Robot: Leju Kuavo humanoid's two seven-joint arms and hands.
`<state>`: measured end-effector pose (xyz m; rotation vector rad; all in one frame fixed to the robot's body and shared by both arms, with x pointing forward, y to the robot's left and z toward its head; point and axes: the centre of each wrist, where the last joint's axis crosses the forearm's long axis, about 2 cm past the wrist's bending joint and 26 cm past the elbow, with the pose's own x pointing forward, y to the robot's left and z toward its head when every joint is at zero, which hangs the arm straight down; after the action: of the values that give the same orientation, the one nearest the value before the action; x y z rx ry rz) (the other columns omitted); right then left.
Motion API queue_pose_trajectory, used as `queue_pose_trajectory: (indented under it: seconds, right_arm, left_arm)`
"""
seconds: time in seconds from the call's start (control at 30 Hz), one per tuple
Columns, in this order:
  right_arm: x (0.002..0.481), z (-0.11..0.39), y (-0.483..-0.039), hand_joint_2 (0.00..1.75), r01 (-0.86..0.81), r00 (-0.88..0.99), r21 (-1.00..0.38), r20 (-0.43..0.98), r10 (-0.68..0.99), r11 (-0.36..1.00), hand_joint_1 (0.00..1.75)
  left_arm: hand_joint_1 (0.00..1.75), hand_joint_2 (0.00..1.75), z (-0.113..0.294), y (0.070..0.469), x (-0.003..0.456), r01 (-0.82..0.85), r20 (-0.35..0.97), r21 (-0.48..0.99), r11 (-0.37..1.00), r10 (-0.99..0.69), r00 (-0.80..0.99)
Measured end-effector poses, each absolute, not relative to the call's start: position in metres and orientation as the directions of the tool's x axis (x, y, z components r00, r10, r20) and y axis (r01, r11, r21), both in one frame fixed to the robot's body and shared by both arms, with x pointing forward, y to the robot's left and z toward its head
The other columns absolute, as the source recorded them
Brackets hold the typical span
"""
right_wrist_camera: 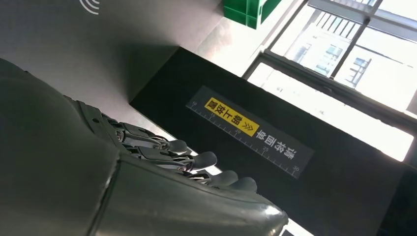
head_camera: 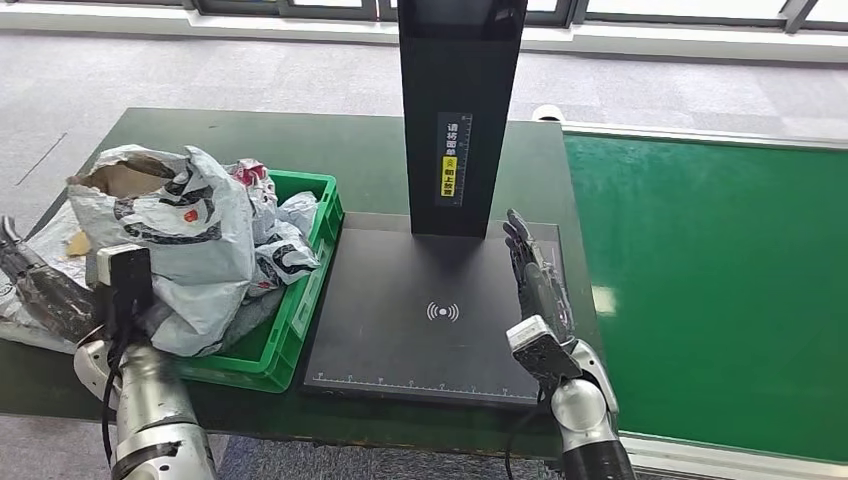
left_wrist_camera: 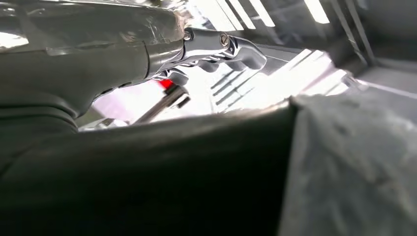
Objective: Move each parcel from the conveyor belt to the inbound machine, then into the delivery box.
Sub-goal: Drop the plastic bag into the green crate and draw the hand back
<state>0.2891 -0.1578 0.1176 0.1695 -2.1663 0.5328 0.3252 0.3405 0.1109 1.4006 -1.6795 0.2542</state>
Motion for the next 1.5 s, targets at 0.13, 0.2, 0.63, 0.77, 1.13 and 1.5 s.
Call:
queue_pose_trajectory:
  seconds: [0.13, 0.2, 0.63, 0.77, 1.13, 1.5]
  right_arm:
    - [0.293, 0.115, -0.160, 0.00, -0.296, -0.598, -0.300, 0.798, 0.069, 0.907, 0.00]
    - [0.294, 0.114, -0.161, 0.00, -0.290, -0.593, -0.294, 0.802, 0.071, 0.911, 0.00]
    - [0.296, 0.108, -0.162, 1.75, -0.283, -0.572, -0.285, 0.816, 0.078, 0.916, 0.00]
    - [0.297, 0.108, -0.163, 1.75, -0.279, -0.571, -0.287, 0.817, 0.082, 0.917, 0.00]
    - [0.295, 0.106, -0.165, 1.75, -0.275, -0.563, -0.277, 0.822, 0.079, 0.921, 0.00]
    - [0.295, 0.103, -0.164, 1.75, -0.279, -0.553, -0.262, 0.831, 0.069, 0.924, 0.00]
  left_arm:
    - [0.00, 0.00, 0.119, 0.343, 0.319, -0.919, 0.792, 0.237, 0.315, -0.610, -0.005]
    - [0.00, 0.00, 0.126, 0.344, 0.317, -0.932, 0.796, 0.188, 0.310, -0.604, -0.041]
    - [0.00, 0.44, 0.153, 0.337, 0.315, -0.940, 0.756, 0.087, 0.329, -0.636, -0.153]
    - [0.00, 1.75, 0.155, 0.334, 0.318, -0.928, 0.702, 0.166, 0.334, -0.701, -0.127]
    - [0.00, 1.75, 0.137, 0.301, 0.346, -0.762, 0.567, 0.528, 0.374, -0.824, -0.012]
    - [0.00, 1.75, 0.125, 0.286, 0.352, -0.673, 0.550, 0.632, 0.384, -0.834, 0.040]
